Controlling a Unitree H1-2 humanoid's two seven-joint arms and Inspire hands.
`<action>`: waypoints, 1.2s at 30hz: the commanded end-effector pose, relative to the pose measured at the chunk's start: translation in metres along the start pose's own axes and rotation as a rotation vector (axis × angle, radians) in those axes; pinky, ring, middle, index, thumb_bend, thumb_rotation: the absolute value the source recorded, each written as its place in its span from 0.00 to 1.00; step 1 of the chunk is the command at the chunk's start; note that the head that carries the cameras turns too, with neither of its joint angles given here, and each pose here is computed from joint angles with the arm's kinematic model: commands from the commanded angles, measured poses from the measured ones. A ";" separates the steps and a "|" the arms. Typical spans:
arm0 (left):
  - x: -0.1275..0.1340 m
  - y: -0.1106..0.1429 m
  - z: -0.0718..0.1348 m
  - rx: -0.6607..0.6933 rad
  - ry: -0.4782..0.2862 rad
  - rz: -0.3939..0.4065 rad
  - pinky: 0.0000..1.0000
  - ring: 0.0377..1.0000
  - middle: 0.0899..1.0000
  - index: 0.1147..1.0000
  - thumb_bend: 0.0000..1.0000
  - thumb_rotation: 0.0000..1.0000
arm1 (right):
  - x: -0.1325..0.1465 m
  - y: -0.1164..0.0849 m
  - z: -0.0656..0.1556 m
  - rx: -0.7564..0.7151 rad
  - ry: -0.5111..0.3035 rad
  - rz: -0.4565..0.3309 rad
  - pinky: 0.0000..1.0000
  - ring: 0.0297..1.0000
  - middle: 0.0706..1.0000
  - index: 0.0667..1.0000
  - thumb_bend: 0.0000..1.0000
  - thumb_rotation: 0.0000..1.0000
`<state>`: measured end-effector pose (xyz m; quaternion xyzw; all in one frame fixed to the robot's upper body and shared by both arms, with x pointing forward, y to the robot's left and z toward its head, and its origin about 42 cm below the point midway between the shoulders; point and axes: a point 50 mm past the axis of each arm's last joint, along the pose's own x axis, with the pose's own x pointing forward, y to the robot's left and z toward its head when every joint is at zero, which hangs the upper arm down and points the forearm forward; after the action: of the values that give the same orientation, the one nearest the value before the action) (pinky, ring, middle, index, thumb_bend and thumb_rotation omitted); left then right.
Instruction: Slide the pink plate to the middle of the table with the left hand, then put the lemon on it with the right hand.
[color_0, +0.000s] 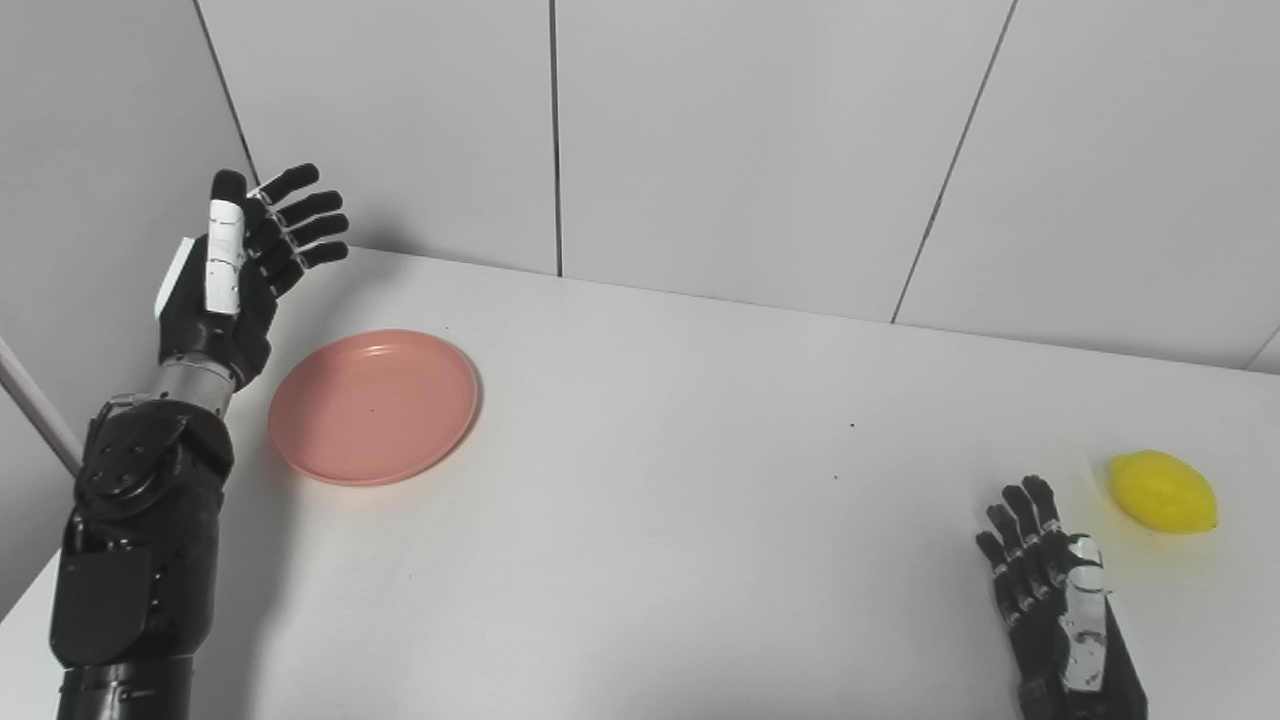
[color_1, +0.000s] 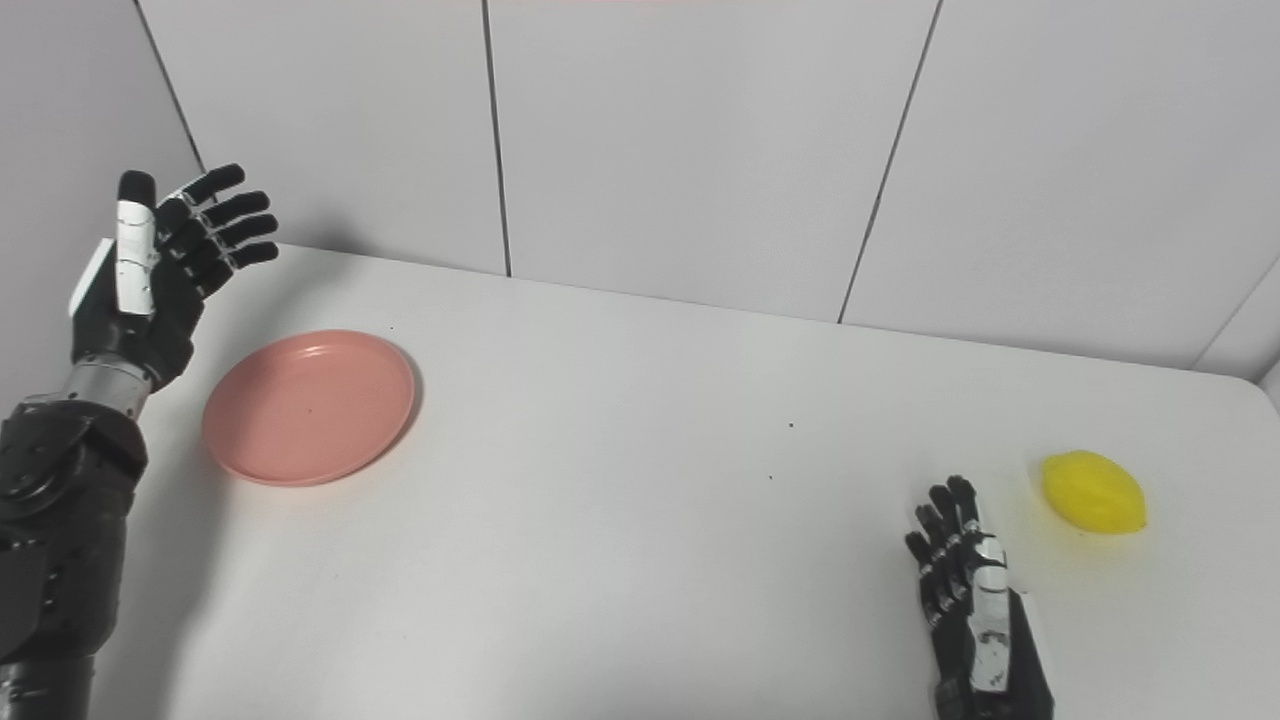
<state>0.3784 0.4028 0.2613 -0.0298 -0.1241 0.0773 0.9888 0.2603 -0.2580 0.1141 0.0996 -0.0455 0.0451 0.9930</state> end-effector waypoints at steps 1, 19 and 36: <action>0.018 0.006 0.032 0.033 -0.125 0.008 0.69 0.71 0.70 0.72 0.95 0.94 | -0.008 -0.001 -0.009 0.028 0.022 -0.007 1.00 1.00 0.98 1.00 0.69 1.00; 0.037 0.050 -0.038 0.089 -0.024 0.200 0.67 0.66 0.64 0.68 1.00 0.89 | -0.011 -0.002 -0.005 0.016 0.025 -0.003 1.00 1.00 0.97 1.00 0.71 1.00; 0.034 0.068 -0.090 0.061 0.077 0.249 0.71 0.69 0.65 0.67 0.95 0.92 | -0.011 -0.001 -0.004 0.015 0.022 -0.006 1.00 1.00 0.95 1.00 0.72 1.00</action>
<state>0.4136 0.4643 0.1495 -0.0329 -0.0358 0.2066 0.9772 0.2556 -0.2599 0.1146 0.1032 -0.0447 0.0448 0.9926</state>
